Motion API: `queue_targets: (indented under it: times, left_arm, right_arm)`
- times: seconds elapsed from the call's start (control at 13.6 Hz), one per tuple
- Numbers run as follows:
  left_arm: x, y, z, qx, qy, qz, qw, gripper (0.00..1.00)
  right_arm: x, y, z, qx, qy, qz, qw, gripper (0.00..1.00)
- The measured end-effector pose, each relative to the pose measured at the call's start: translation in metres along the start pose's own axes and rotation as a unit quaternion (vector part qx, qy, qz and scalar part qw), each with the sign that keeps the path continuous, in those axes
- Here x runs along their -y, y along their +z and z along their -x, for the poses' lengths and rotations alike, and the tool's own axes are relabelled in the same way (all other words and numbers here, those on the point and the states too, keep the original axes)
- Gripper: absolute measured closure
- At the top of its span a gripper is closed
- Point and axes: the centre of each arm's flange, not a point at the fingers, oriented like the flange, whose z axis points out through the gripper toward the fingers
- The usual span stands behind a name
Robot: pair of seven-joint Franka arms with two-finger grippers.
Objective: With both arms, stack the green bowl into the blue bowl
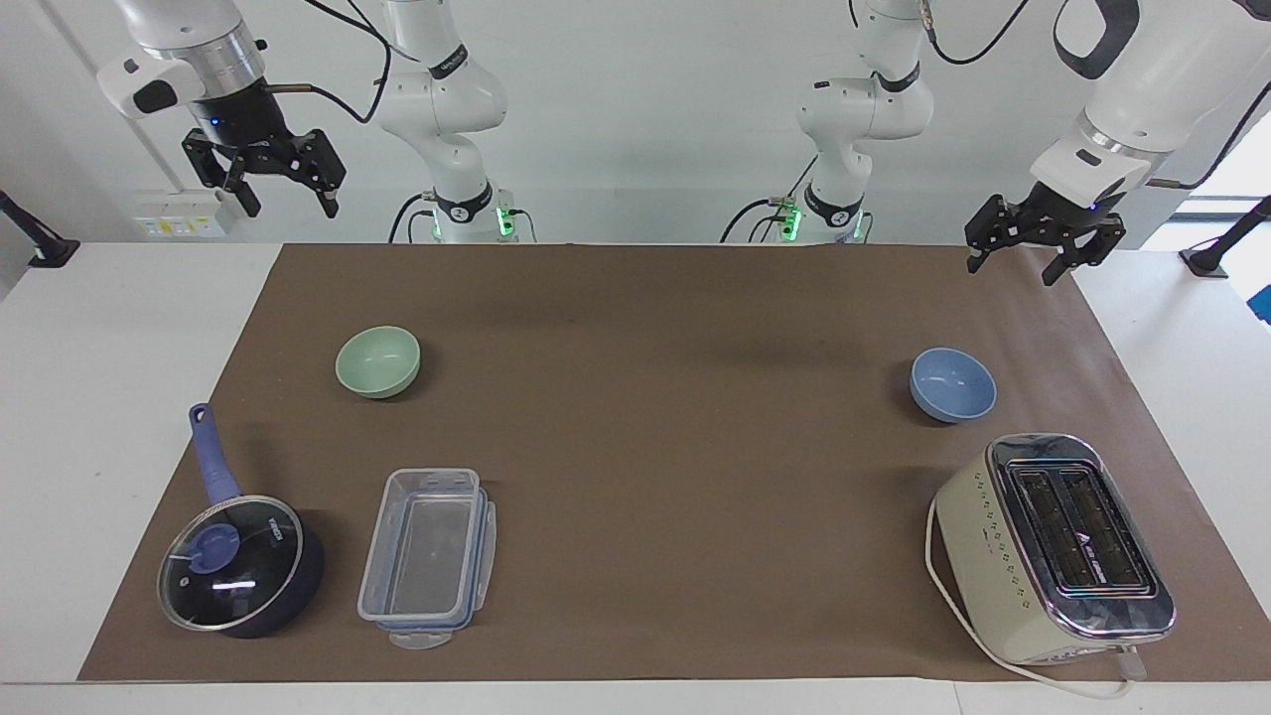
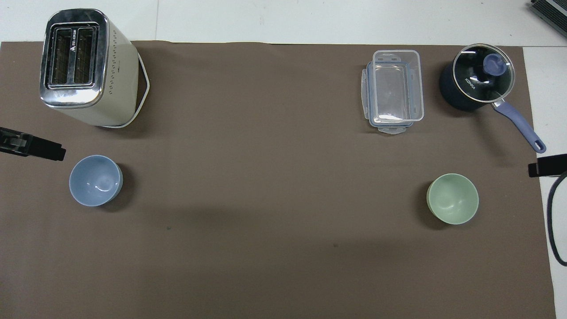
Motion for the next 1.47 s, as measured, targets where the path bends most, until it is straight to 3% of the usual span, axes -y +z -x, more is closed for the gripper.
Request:
queue_targets:
  times: [0.59, 1.03, 1.33, 1.47]
  left_arm:
    - [0.065, 0.052, 0.014, 0.002, -0.013, 0.005, 1.000, 0.00]
    - [0.090, 0.128, 0.023, -0.014, -0.024, -0.001, 1.000, 0.00]
    - [0.108, 0.169, 0.033, -0.006, -0.044, 0.003, 0.999, 0.00]
    - [0.120, 0.192, 0.034, -0.004, -0.057, 0.011, 0.998, 0.05]
  right_arm:
    - [0.000, 0.000, 0.000, 0.000, 0.000, 0.000, 1.000, 0.00]
    - [0.000, 0.000, 0.000, 0.000, 0.000, 0.000, 1.000, 0.00]
    - [0.000, 0.000, 0.000, 0.000, 0.000, 0.000, 1.000, 0.00]
    - [0.000, 0.000, 0.000, 0.000, 0.000, 0.000, 1.000, 0.00]
